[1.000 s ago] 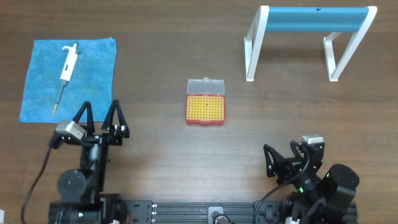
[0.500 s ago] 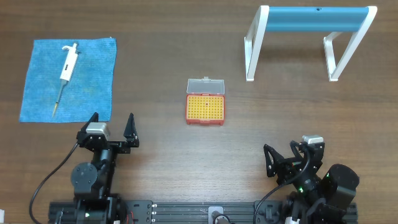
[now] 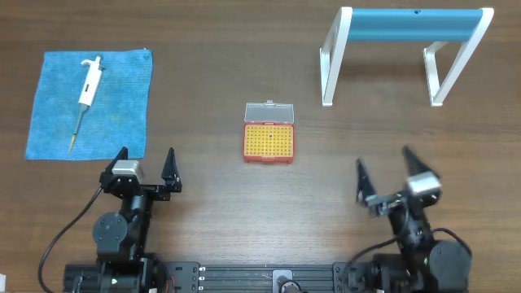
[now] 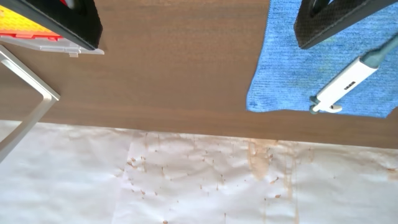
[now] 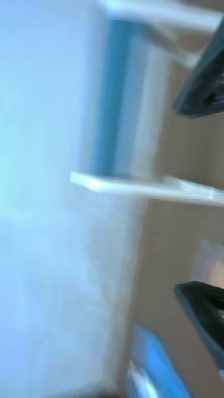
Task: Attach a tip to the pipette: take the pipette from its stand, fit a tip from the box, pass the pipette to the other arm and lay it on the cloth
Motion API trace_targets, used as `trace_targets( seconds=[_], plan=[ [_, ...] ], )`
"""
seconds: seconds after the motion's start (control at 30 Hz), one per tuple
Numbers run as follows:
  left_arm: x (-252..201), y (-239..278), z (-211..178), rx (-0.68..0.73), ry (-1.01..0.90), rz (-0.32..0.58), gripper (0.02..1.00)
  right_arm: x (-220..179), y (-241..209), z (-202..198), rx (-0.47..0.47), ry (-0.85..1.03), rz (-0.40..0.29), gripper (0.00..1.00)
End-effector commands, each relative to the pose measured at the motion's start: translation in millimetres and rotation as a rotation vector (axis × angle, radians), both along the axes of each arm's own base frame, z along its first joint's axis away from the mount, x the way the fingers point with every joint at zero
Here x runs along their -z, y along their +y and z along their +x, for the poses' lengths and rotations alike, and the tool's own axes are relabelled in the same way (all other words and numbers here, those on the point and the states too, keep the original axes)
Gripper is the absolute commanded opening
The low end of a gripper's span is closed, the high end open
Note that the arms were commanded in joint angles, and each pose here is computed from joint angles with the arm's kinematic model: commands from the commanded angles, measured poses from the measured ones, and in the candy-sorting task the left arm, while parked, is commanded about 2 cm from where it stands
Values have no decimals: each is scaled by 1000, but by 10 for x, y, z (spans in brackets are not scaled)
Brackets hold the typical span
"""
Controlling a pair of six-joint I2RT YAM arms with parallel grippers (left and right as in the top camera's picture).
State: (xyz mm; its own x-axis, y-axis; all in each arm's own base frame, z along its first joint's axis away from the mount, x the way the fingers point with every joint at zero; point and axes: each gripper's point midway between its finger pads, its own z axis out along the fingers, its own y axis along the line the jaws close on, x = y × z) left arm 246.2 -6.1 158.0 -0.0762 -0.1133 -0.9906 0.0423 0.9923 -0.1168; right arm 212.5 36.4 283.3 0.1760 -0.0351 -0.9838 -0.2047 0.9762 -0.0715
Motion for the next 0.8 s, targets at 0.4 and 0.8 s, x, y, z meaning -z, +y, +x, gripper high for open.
trace_targets(
  seconds=[0.4, 0.8],
  plan=[
    [8, 10, -3, -6, 1, 13, 996, 1254, -325, 336, 207, 229, -48, 858],
    [8, 10, -3, -6, 1, 13, 996, 1254, -325, 336, 207, 229, -48, 860]
  ],
)
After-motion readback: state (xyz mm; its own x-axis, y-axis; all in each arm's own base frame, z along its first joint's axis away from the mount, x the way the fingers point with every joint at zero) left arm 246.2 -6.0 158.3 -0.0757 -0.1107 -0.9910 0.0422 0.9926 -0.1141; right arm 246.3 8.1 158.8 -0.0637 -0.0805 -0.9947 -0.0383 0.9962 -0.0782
